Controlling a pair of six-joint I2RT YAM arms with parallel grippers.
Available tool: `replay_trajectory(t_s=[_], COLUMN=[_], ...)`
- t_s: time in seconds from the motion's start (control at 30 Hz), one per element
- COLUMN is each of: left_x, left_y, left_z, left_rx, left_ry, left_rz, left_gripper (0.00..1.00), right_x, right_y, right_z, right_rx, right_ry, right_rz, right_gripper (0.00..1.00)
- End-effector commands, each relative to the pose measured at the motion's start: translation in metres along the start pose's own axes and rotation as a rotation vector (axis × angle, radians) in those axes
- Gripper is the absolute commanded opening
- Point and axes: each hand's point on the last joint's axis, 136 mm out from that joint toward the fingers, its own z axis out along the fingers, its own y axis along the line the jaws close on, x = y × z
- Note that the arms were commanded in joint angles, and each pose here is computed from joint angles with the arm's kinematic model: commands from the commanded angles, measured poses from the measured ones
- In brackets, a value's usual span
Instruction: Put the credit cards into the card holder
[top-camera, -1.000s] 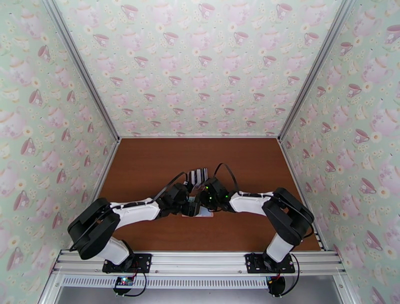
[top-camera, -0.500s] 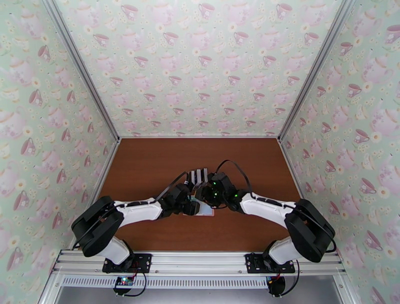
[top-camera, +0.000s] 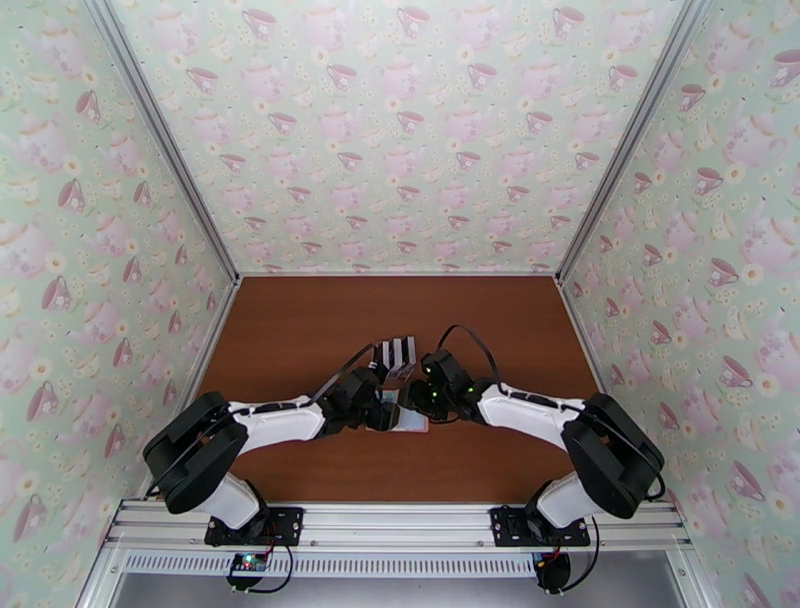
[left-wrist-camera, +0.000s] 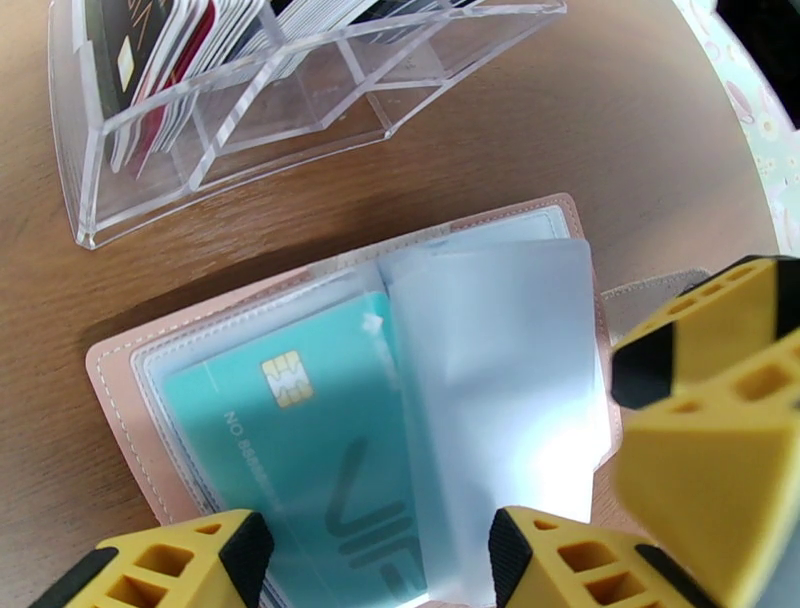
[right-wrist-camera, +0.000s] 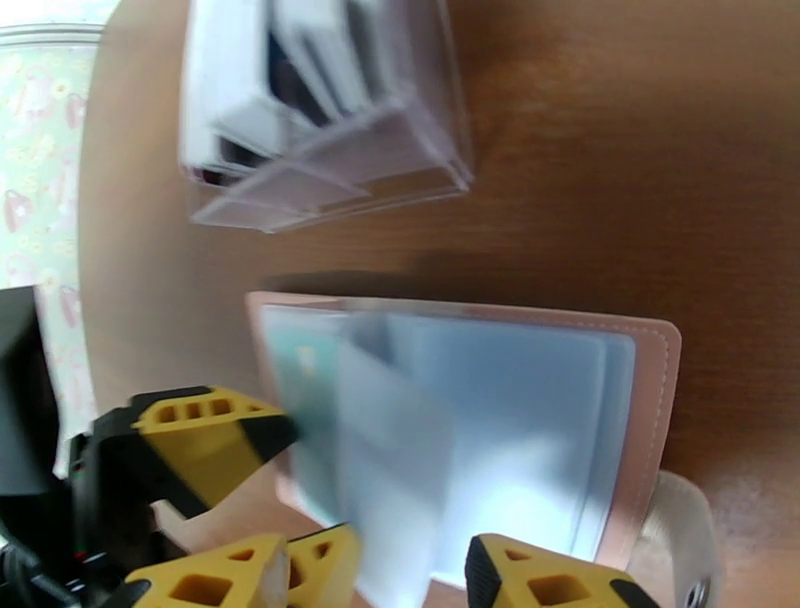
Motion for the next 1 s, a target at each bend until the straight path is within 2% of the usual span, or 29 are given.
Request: replay_trajectory(t_s=[0.0,0.37,0.7,0.97], left_x=[0.09,0.082,0.039,0.012], left_y=[0.059,0.052,0.024,0.002], left_z=[0.007,0.004,-0.014,-0.023], left_rx=[-0.207,-0.193,-0.141,-0.075], left_ry=[0.303,0.3,0.232,0.18], left_rz=[-0.049,-0.041,-0.025,-0.033], left_gripper=[0.66,0.67,0.69,0.7], right_x=[-0.008,-0.014,-0.02,-0.013], right_y=[0.008,0.026,0.047,0.06], right_z=[0.002,0.007,-0.009,-0.006], right_rx=[-0.01,-0.073,-0.148,-0.188], right_ry=[-0.012,-0.008,-0.032,-0.014], right_rz=[-0.033,-0.036,-0.024,-0.023], right_gripper=[0.52,0.52,0.52,0.52])
